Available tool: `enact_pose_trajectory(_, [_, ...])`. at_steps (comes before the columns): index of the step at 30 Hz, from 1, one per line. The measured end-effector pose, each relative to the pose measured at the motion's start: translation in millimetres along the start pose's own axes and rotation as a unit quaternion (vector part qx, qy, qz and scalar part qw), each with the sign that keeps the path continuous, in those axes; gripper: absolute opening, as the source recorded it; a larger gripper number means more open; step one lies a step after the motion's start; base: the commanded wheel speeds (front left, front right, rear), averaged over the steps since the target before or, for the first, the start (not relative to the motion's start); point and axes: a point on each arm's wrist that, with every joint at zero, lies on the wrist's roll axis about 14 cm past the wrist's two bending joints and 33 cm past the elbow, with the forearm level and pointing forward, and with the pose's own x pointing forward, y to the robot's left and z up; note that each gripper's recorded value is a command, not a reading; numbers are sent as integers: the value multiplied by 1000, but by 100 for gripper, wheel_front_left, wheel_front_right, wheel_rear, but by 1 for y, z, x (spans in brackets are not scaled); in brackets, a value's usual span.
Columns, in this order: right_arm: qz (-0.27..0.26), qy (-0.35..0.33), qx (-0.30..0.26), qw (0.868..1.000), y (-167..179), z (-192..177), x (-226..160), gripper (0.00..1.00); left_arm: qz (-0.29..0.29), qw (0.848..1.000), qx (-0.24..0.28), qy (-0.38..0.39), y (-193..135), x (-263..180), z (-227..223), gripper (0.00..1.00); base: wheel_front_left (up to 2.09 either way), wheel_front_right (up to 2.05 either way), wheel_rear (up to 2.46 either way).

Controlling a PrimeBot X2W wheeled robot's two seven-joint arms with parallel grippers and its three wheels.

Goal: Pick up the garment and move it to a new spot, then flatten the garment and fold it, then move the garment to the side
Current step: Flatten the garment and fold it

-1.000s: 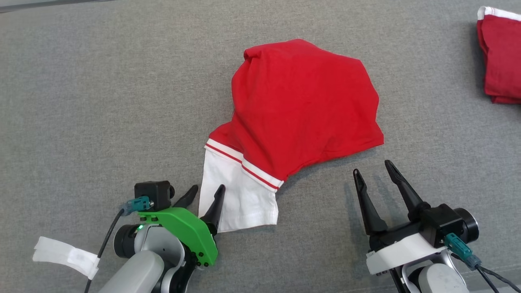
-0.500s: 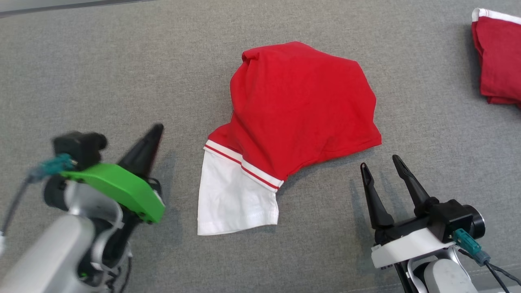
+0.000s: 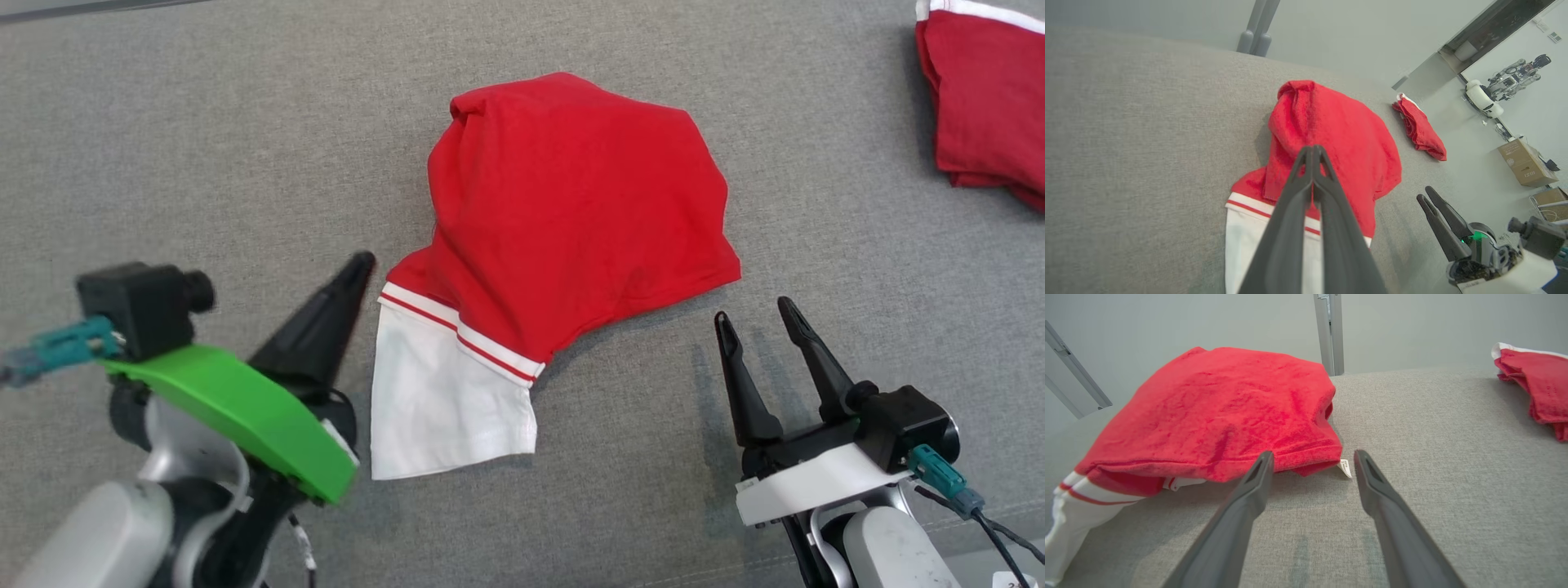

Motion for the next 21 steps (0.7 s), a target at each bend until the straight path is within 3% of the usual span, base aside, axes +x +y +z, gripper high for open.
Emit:
enact_pose_trajectory(4, [-8, 9, -6, 1000, -5, -5, -3, 100, -7, 998, -38, 47, -11, 7, -45, 0, 0, 0, 0])
enact_pose_trajectory(5, [-9, 10, -7, 1000, -6, -6, -3, 100, -4, 997, -51, 57, -12, 7, -56, 100, 0, 0, 0])
enact_pose_trajectory(9, [-7, 15, -12, 1000, -6, -9, -3, 100, 16, 991, -63, 114, -7, 0, -96, 100, 0, 0, 0])
enact_pose_trajectory(18, [8, 19, -12, 1000, 3, -14, 5, 100, 126, 974, -37, 187, 58, -17, -143, 100, 0, 0, 0])
enact_pose_trajectory(21, [11, 23, -11, 1000, 4, -18, 7, 100, 134, 969, -38, 203, 65, -16, -153, 100, 0, 0, 0])
